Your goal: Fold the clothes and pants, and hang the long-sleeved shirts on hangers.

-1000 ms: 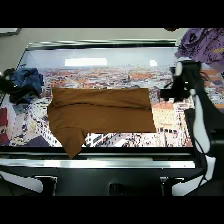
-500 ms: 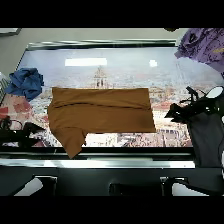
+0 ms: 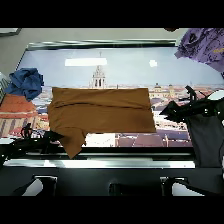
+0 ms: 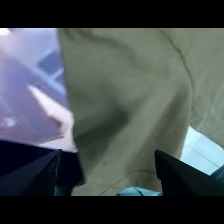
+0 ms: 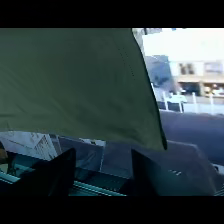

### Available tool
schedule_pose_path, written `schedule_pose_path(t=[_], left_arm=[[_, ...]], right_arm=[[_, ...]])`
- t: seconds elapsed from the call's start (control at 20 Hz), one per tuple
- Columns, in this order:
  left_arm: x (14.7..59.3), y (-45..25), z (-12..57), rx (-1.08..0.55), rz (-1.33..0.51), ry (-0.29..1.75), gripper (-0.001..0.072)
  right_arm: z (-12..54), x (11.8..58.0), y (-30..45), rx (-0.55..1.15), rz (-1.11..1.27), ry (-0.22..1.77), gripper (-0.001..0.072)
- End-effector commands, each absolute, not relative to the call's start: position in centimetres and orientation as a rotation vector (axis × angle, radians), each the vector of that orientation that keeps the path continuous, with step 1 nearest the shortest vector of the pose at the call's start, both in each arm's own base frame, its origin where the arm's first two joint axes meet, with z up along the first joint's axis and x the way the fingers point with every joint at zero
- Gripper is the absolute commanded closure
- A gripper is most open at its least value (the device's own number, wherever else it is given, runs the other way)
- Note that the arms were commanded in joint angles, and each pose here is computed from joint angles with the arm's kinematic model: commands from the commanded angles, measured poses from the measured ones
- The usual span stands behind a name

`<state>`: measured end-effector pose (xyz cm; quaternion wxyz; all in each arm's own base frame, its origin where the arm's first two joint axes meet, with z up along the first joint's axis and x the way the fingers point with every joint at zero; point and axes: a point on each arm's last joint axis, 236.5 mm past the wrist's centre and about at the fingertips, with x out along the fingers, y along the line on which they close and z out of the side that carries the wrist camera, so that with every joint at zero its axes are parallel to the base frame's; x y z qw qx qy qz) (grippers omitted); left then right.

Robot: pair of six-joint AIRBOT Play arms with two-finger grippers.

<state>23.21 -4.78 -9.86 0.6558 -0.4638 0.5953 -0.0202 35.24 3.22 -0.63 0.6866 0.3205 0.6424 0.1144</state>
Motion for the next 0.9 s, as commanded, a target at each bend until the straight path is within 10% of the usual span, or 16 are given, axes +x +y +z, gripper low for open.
schedule_pose_path(t=[0.0,0.15,0.3,0.4,0.85], left_arm=[[23.9,-5.9,-10.6,-1.010,-0.058,1.330,0.0033],[23.2,-7.2,-10.8,-1.006,-0.090,1.380,0.0043],[22.9,-7.5,-10.7,-1.013,-0.103,1.395,0.0353],[22.7,-7.8,-10.5,-1.017,-0.115,1.406,0.0684],[22.5,-8.0,-10.4,-1.017,-0.125,1.413,0.0689]], right_arm=[[-0.1,35.4,3.9,0.751,0.283,1.428,0.0298],[0.2,35.7,4.3,0.771,0.294,1.415,0.0303],[0.2,35.6,4.2,0.792,0.276,1.424,0.0308],[-0.3,35.0,3.7,0.759,0.261,1.453,0.0367],[-6.0,32.8,2.5,0.709,0.211,1.595,0.0329]])
